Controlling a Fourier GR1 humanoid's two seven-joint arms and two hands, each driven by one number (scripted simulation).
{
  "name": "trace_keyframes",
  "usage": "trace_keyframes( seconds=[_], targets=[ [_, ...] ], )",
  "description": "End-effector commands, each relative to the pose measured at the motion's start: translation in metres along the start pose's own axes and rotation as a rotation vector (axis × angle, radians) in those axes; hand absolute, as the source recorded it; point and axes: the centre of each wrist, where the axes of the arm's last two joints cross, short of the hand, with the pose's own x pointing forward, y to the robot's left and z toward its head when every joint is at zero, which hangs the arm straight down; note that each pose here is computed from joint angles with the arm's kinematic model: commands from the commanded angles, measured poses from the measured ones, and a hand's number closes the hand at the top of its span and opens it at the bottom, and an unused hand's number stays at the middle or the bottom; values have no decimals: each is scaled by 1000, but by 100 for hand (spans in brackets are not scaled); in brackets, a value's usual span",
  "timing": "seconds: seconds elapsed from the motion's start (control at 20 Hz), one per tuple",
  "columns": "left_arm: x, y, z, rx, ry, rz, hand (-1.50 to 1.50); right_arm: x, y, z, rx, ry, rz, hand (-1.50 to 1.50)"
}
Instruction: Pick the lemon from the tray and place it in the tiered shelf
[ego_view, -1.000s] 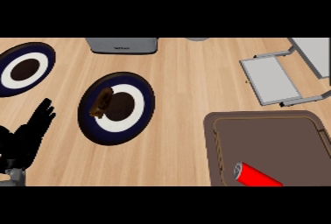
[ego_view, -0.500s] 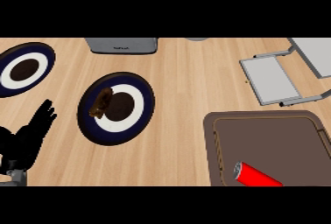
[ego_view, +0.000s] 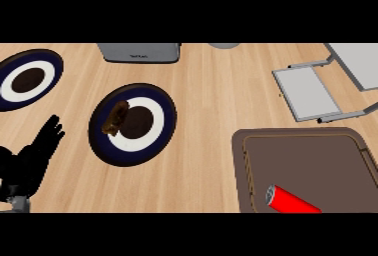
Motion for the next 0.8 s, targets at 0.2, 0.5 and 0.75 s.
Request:
trace_keyframes(
  seconds=[0.2,0.5,0.75],
  targets=[
    [7,5,-8,8,5,8,0,-2,-7,7,-4,100,-266,-150],
    [0,4,1,24,2,7,0,-3,-29,17,20,115,-437,-150],
    [7,9,-2,43,-7,8,0,-9,-64,46,-60,68,-592,-150]
  ],
)
